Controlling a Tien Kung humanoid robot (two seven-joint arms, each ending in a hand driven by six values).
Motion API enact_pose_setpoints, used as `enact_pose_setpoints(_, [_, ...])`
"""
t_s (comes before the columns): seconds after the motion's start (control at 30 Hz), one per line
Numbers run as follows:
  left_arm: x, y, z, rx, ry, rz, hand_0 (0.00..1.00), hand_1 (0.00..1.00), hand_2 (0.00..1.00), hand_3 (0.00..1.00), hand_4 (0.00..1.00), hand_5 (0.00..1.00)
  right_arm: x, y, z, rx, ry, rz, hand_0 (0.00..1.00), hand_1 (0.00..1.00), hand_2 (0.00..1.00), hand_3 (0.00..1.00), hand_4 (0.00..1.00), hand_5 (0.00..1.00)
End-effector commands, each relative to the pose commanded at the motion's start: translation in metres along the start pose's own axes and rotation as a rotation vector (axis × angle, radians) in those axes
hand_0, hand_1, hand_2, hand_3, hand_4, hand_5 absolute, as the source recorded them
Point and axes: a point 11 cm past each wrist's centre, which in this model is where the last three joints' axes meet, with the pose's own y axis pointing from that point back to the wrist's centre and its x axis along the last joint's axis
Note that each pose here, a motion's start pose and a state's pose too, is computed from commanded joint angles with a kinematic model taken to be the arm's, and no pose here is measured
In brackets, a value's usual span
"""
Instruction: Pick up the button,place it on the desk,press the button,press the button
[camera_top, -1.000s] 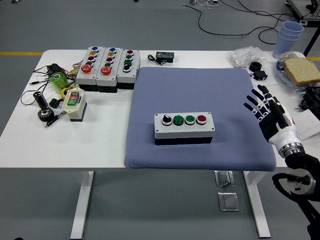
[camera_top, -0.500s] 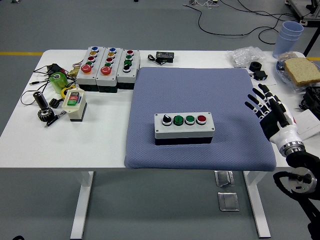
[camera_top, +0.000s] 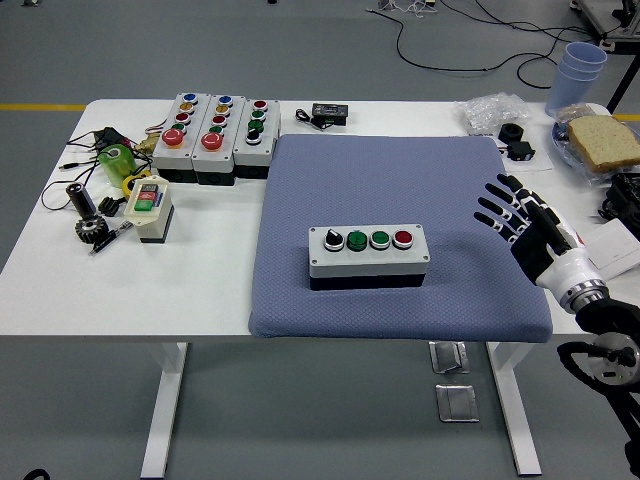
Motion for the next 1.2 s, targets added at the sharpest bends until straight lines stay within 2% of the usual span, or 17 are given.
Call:
enact_pose_setpoints(0.43, [0.0012,0.0001,0.0006,0.000,0.001,0.004,0.650,0.634,0.631,0.551,0.326,0.859,-0.0001,-0.0003,-0.0003,-0.003,0.004,-0.005,0.689,0.637,0.709,0.666,0.753,0.398])
enact_pose_setpoints(1.2, [-0.0069,-0.0006,-0.0032,0.007,-0.013,-0.008,0.650,0.634,0.631,0.551,0.324,0.852,0.0032,0.0030,0.0083,-0.026,0.005,0.004,0.688,0.634,0.708,0.663,0.740,0.385])
